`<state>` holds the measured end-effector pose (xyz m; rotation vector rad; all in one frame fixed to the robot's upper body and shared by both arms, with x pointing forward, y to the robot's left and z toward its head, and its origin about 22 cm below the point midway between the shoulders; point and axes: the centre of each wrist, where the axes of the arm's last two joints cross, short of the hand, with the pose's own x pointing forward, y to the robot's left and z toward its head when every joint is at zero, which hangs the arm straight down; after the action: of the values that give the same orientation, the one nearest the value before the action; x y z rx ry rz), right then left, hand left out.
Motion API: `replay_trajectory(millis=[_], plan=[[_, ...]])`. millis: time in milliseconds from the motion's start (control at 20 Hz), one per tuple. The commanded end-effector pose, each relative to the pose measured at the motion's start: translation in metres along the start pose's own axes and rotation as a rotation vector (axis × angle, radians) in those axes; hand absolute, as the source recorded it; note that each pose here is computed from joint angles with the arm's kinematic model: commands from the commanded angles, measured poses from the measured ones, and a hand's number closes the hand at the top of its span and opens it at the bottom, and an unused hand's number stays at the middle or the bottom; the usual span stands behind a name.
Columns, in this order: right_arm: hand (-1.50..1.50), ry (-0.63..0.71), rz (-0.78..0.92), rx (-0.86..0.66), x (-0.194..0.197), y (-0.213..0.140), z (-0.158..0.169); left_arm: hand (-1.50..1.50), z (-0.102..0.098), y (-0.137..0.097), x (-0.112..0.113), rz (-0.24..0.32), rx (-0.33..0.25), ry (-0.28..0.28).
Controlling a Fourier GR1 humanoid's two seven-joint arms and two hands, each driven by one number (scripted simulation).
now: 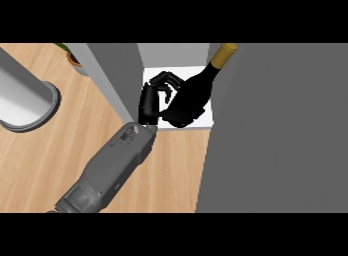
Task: Pick up the wine, place it into the cabinet and close the cabinet
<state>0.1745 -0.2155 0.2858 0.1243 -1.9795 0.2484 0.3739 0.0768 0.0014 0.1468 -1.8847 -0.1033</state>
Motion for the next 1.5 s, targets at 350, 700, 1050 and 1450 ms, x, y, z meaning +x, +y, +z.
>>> replay_trajectory(millis=[350,700,1050,1450], plan=[[-1.50,-0.001,-0.042,0.058,-0.003,0.005,0.019,1.50,-0.015,0.017,-0.017,0.071,0.086,-0.006],[-1.50,-0.004,-0.064,0.066,-0.008,0.010,0.011,1.50,-0.025,0.024,-0.021,0.080,0.143,0.048],[-1.50,-0.019,-0.054,0.079,0.001,0.006,0.021,1.50,-0.045,0.020,-0.005,0.067,0.143,0.039],[-1.50,-0.022,-0.053,0.103,0.004,0.010,0.011,1.50,-0.057,0.043,-0.007,-0.135,0.194,0.057]])
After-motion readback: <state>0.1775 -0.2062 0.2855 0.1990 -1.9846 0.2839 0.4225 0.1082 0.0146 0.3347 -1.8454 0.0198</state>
